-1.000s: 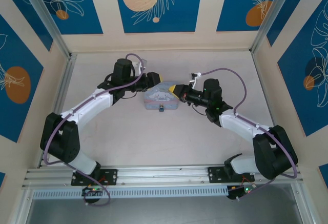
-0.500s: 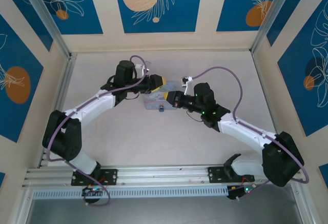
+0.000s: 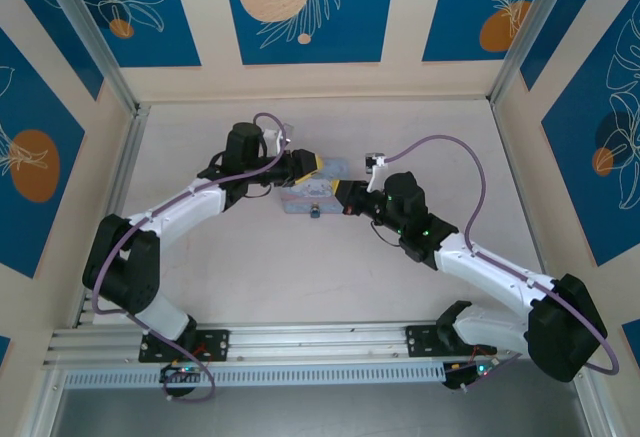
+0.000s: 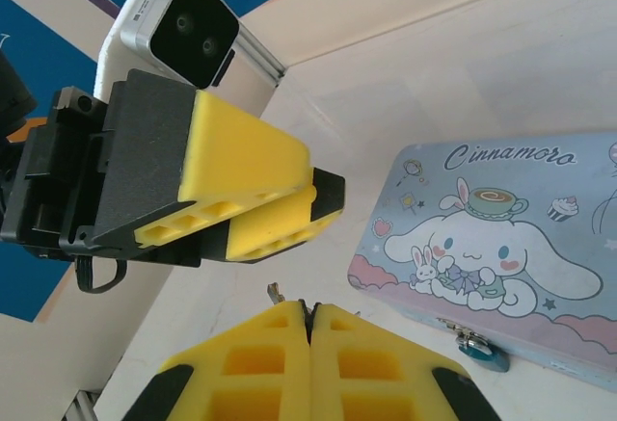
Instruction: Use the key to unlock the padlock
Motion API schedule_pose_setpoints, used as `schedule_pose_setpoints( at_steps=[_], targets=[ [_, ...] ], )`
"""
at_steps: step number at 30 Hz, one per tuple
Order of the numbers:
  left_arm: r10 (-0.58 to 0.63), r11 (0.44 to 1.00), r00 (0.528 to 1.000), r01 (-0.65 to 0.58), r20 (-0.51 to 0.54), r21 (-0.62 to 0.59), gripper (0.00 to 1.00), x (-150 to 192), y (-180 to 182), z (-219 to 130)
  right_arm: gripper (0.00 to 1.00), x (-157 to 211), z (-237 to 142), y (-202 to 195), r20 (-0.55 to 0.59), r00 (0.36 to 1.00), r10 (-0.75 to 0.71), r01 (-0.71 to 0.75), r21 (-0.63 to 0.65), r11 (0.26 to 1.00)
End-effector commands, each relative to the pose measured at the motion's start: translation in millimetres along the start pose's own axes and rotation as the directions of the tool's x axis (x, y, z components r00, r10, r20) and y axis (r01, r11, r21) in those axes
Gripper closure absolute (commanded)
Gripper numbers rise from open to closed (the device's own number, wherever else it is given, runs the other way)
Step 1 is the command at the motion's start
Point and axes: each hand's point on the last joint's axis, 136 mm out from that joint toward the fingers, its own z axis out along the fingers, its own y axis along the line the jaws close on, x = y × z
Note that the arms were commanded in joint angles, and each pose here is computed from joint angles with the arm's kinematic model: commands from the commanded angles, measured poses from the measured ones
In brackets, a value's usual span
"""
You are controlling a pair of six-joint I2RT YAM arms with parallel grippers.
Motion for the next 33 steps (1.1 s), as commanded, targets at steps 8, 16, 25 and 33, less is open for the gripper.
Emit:
schedule_pose_setpoints(
  at_steps=[8,16,25,33],
  targets=[
    [0.019,0.998,1.000,-0.019,-0.001,0.064,0.58,7,-13,0,1.00,-7,1,-18,0.004,0.994,0.111,-0.111,0.037,0.993],
    [-0.013,0.997,0.999,0.009,0.045,0.081,0.59,4,-12,5,1.00,-9,15,-21,-0.046,0.949,0.312,-0.313,-0.026,0.949],
    [-0.029,0.998,0.999,0.026,0.043,0.063,0.62,9,-4,15,1.00,-6,23,-29,-0.075,0.894,0.442,-0.447,-0.063,0.892],
    [-0.034,0.998,0.999,0.031,0.040,0.057,0.66,12,0,23,1.00,-4,25,-30,-0.084,0.882,0.464,-0.469,-0.066,0.881]
  ],
)
